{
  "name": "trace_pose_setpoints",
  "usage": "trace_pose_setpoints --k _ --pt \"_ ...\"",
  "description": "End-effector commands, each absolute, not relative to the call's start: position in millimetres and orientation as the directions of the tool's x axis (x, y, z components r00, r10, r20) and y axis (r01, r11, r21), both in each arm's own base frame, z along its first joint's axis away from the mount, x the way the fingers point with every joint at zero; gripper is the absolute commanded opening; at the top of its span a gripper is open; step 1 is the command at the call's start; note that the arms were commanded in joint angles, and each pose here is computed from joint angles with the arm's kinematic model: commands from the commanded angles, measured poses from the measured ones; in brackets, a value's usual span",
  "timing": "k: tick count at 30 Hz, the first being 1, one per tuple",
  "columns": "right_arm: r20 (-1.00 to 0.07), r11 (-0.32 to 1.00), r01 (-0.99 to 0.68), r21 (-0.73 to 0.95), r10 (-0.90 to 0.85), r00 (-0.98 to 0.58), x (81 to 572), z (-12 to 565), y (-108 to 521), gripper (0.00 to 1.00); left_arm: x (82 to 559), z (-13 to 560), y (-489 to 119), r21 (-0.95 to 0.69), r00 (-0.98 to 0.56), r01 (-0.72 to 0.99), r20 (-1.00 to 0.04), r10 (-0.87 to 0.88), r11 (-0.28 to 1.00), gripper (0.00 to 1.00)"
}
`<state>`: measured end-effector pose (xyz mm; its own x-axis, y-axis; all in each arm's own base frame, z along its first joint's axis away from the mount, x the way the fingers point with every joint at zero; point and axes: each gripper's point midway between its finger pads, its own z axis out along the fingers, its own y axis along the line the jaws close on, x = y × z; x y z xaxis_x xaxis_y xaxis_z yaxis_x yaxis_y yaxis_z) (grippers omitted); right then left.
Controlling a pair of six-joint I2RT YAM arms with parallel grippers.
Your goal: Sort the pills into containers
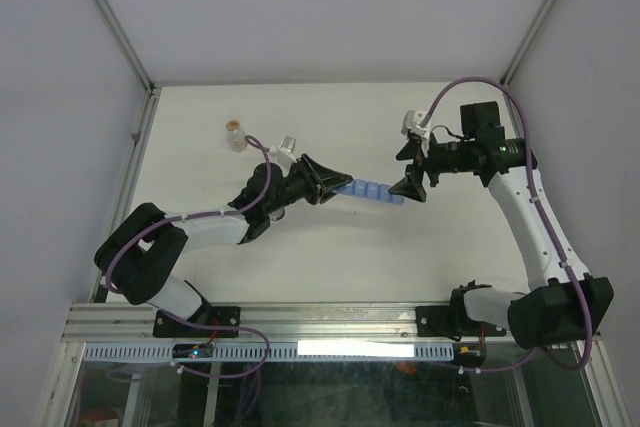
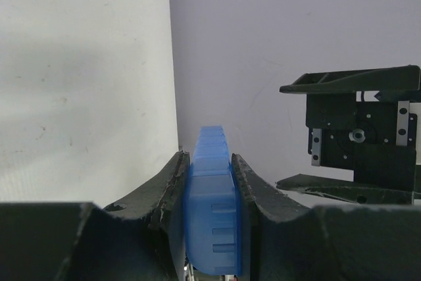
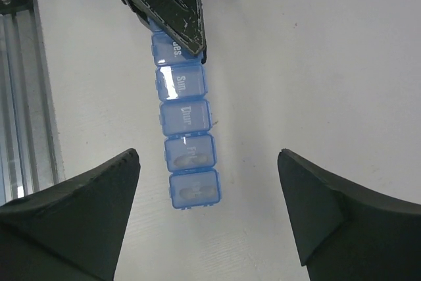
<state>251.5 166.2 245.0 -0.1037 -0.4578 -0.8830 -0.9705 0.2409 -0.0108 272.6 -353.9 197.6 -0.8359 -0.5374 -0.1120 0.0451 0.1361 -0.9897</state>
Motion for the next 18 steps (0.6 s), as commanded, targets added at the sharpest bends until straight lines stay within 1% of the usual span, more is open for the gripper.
trace_pose_setpoints --k 1,5,9,15,18 --pt "-0.882 0.182 -0.979 -0.095 -0.472 -0.002 242 247 181 0.91 265 235 -360 -0.995 -0.856 0.097 -0.087 -0.510 0.006 0.00" --pt "-0.848 0.159 -0.971 -0.181 -0.526 0.072 240 223 196 0.96 266 233 -362 -0.995 -0.860 0.102 -0.096 -0.501 0.015 0.00" --pt "-0.828 0.198 -0.957 -0.210 -0.556 0.066 254 214 197 0.96 264 232 -364 -0.993 -0.863 0.115 -0.110 -0.493 0.019 0.00" --pt "-0.843 0.253 -0.947 -0.200 -0.537 0.034 262 220 200 0.89 261 232 -367 -0.990 -0.867 0.141 -0.138 -0.478 0.031 0.00" --pt "-0.854 0.288 -0.939 -0.187 -0.519 0.011 264 228 200 0.82 258 231 -368 -0.987 -0.868 0.157 -0.157 -0.471 0.041 0.00"
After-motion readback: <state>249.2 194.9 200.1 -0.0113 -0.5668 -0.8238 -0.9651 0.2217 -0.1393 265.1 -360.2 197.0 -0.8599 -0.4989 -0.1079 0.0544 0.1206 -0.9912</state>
